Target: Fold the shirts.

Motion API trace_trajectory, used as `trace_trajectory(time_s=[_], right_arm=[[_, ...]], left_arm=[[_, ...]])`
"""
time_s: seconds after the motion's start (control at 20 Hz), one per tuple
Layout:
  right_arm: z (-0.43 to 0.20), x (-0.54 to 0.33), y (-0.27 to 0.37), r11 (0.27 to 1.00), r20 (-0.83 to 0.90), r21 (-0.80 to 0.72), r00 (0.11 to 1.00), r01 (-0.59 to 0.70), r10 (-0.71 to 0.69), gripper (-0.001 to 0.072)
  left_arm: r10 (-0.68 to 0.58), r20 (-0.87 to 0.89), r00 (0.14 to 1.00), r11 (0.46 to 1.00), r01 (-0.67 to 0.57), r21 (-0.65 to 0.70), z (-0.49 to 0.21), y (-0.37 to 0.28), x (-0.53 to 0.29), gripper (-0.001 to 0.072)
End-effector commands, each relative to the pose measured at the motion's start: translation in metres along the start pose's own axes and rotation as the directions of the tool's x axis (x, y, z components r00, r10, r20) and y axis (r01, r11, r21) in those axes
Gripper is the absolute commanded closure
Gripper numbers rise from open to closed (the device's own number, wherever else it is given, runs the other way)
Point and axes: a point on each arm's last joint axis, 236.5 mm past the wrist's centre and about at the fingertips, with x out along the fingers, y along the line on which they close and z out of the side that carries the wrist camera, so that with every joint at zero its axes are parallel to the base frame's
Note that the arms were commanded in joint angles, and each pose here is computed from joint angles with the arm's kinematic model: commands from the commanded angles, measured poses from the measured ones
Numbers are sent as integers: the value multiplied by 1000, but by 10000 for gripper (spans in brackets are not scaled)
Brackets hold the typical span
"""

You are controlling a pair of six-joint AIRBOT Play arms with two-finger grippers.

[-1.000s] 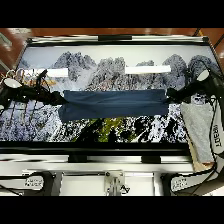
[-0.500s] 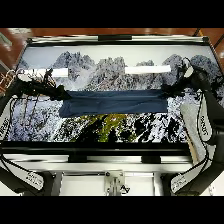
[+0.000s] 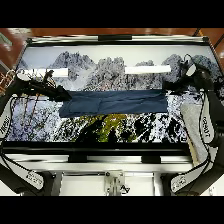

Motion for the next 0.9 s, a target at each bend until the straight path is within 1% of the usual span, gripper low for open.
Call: trace_trajectory(time_s=[0.0, 0.1, 0.2, 0.3, 0.35, 0.5, 0.55, 0.7, 0.85], right_arm=[[1, -11, -13, 993, 10, 89, 997, -76, 75, 122], [2, -5, -12, 959, 18, 204, 981, -194, 195, 121], [8, 3, -8, 913, 46, 288, 956, -290, 289, 120], [19, 8, 1, 874, 93, 331, 934, -357, 346, 121], [25, 11, 2, 871, 115, 333, 933, -360, 341, 121], [31, 24, 6, 902, 129, 296, 949, -314, 288, 121], [27, 29, 5, 921, 111, 273, 960, -278, 257, 121], [6, 41, -15, 968, 20, 224, 994, -113, 112, 122], [-12, 43, -15, 972, -57, 213, 992, -101, 116, 122]], left_arm=[[-30, -44, 999, 999, 31, 15, -8, -11, -13, 368], [-51, -45, 998, 999, 52, 16, -7, -18, -15, 368], [-83, -32, 996, 996, 83, 13, -4, -26, -15, 369], [-94, -29, 995, 995, 94, 15, -3, -29, -15, 370], [-95, -29, 995, 995, 96, 15, -3, -30, -14, 370], [-117, -19, 993, 993, 117, 13, -1, -35, -15, 370], [-128, -14, 992, 992, 128, 12, 0, -38, -15, 371], [-138, -11, 990, 990, 138, 11, 1, -40, -16, 373], [-138, -10, 990, 990, 138, 11, 1, -40, -16, 378]])
